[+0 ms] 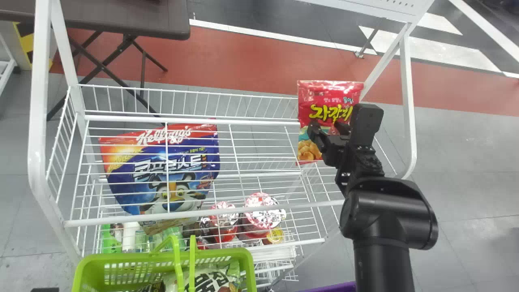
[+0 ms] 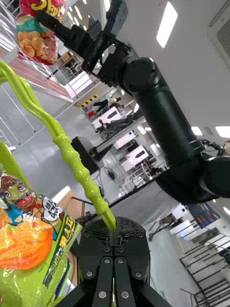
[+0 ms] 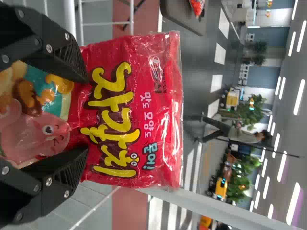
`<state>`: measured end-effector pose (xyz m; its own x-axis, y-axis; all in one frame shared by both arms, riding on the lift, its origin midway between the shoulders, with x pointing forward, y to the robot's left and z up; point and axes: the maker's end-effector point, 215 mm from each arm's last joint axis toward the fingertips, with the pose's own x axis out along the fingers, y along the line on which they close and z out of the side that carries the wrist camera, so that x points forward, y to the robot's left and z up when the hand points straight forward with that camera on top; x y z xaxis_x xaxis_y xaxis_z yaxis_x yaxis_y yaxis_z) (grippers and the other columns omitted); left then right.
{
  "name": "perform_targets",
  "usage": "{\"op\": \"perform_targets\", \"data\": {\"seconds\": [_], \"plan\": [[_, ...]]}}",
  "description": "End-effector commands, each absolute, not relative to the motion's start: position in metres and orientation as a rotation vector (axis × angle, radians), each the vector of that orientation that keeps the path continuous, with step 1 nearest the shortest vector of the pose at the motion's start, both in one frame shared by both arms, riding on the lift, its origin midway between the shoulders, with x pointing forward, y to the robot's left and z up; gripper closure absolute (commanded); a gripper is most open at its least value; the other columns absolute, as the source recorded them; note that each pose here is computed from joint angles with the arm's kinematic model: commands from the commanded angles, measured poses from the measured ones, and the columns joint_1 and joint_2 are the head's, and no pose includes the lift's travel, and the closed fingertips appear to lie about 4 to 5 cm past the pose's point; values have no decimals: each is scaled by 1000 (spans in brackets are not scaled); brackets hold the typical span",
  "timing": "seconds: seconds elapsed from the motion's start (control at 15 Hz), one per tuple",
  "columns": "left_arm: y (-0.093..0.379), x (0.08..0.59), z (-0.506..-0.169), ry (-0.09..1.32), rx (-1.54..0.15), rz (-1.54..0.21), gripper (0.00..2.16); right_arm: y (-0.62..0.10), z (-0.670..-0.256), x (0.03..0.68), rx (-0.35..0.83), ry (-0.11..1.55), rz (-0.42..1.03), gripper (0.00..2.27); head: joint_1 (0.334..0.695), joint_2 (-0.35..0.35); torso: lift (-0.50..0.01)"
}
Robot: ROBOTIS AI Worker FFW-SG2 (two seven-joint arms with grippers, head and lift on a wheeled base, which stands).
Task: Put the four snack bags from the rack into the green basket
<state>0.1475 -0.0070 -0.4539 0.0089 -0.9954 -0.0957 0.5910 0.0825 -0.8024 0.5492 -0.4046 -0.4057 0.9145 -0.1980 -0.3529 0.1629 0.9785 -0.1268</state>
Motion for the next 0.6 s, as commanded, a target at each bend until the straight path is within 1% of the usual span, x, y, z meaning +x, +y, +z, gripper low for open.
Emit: {"op": "perform_targets", "data": {"seconds": [0.0, 0.27, 0.53], "plan": [[-9, 149, -455, 794, -655, -1393, 2027, -408, -398, 544, -85, 343, -188, 2138, 695, -350, -7], [-10, 152, -455, 790, -651, -1390, 2027, -401, -362, 523, -38, 253, -167, 2162, 695, -350, -7], [-10, 154, -459, 799, -645, -1380, 2027, -365, -320, 484, 6, 206, -87, 2159, 695, -350, -7]]}}
